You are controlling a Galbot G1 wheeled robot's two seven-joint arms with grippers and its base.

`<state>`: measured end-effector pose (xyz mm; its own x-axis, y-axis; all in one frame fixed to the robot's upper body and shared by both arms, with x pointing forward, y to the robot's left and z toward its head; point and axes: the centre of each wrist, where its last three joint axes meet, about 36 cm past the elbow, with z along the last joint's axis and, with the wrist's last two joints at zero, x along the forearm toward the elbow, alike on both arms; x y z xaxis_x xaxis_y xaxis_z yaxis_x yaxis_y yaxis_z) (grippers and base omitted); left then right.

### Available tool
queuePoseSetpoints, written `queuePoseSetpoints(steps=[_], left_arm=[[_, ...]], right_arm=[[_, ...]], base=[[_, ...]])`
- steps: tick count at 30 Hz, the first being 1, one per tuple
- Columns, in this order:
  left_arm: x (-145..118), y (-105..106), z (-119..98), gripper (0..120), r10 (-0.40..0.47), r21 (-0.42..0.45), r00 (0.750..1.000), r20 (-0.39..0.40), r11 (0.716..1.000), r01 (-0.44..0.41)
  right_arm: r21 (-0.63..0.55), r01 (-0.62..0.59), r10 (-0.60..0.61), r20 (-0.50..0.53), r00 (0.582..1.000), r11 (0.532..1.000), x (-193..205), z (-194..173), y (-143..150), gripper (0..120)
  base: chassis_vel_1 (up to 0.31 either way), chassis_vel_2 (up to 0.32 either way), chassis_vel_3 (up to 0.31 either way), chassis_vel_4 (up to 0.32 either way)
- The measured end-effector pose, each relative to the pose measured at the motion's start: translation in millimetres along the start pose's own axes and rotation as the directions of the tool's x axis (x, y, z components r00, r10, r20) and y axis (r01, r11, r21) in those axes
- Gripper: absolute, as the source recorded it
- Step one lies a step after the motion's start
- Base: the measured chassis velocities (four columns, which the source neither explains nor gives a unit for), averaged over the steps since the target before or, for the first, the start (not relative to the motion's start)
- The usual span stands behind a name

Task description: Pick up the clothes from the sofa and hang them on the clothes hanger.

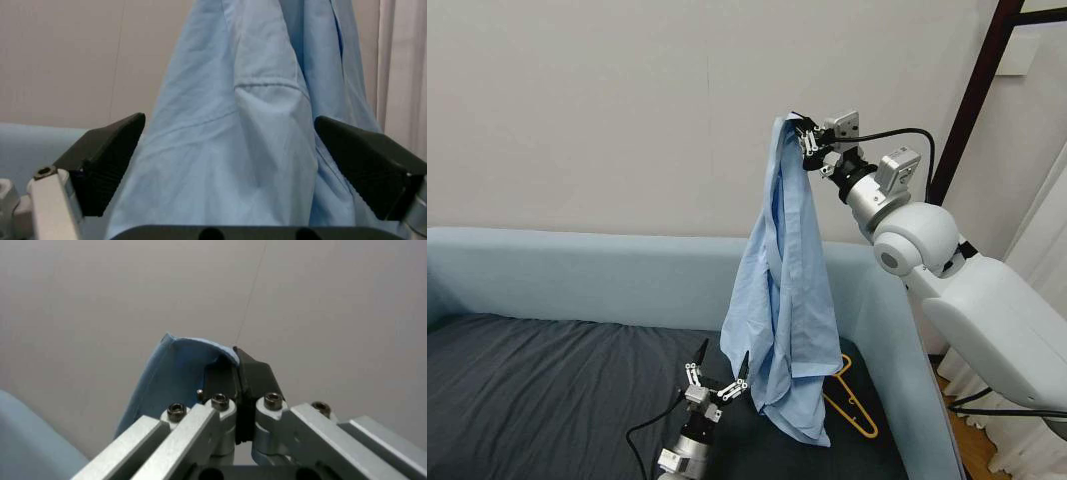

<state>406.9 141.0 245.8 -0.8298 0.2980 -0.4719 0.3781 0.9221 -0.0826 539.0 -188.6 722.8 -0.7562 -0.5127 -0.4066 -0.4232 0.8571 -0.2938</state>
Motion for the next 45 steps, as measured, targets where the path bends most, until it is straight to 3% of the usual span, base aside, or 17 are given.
queuePoseSetpoints(steps=[8, 22, 24, 33, 36, 39, 41, 42, 45], left_arm=[[5.0, -2.3, 13.8, 91, 0.021, -0.012, 0.999, -0.04, 1.0, -0.021], [3.7, -1.8, 18.5, 41, 0.04, -0.014, 0.998, -0.044, 0.999, -0.041], [1.5, -1.9, 19.2, 29, 0.044, -0.012, 0.998, -0.042, 0.999, -0.045], [-5.0, -4.8, 16.4, 0, 0.044, 0.002, 0.999, -0.021, 0.999, -0.044], [-8.3, -9.3, 5.8, 0, 0.041, 0.021, 0.999, 0.004, 0.999, -0.042], [-20.0, -19.3, -31.5, 0, 0.02, 0.074, 0.999, 0.036, 0.997, -0.023], [-19.7, -0.4, -65.4, 0, -0.001, 0.084, 1.0, 0.022, 0.996, -0.001], [-19.7, -0.4, -65.4, 0, -0.001, 0.084, 1.0, 0.022, 0.996, -0.001], [-22.1, 42.7, -115.8, 0, 0.004, 0.11, 1.0, -0.001, 0.994, -0.004]], right_arm=[[0.004, 0.003, -0.003, 0.005, 1.0, 1.0, 5.1, -3.2, -2.0, 0], [-0.003, 0.011, -0.011, 0.007, 1.0, 1.0, 10.8, -4.5, 0.7, 0], [-0.004, 0.01, -0.01, 0.005, 1.0, 1.0, 10.0, -3.6, 0.6, 0], [-0.003, 0.001, -0.001, -0.006, 1.0, 1.0, 8.2, 1.2, -1.7, 0], [0.002, -0.007, 0.007, -0.012, 1.0, 1.0, 6.3, 6.7, -5.8, 0], [0.015, -0.024, 0.025, -0.028, 0.999, 1.0, 3.2, 21.5, -17.3, 0], [0.027, -0.032, 0.033, -0.039, 0.999, 0.999, 2.7, 33.0, -28.0, 0], [0.027, -0.032, 0.033, -0.039, 0.999, 0.999, 2.7, 33.0, -28.0, 0], [0.024, -0.025, 0.027, -0.047, 0.999, 0.999, 3.4, 43.5, -39.9, 0]], base=[[0.0, 0.0, 0.0, 0.0], [0.0, 0.0, 0.0, 0.0], [0.0, 0.0, 0.0, 0.0], [0.0, 0.0, 0.0, 0.0], [0.0, 0.0, 0.0, 0.0], [0.0, 0.0, 0.0, 0.0], [0.0, 0.0, 0.0, 0.0], [0.0, 0.0, 0.0, 0.0], [0.0, 0.0, 0.0, 0.0]])
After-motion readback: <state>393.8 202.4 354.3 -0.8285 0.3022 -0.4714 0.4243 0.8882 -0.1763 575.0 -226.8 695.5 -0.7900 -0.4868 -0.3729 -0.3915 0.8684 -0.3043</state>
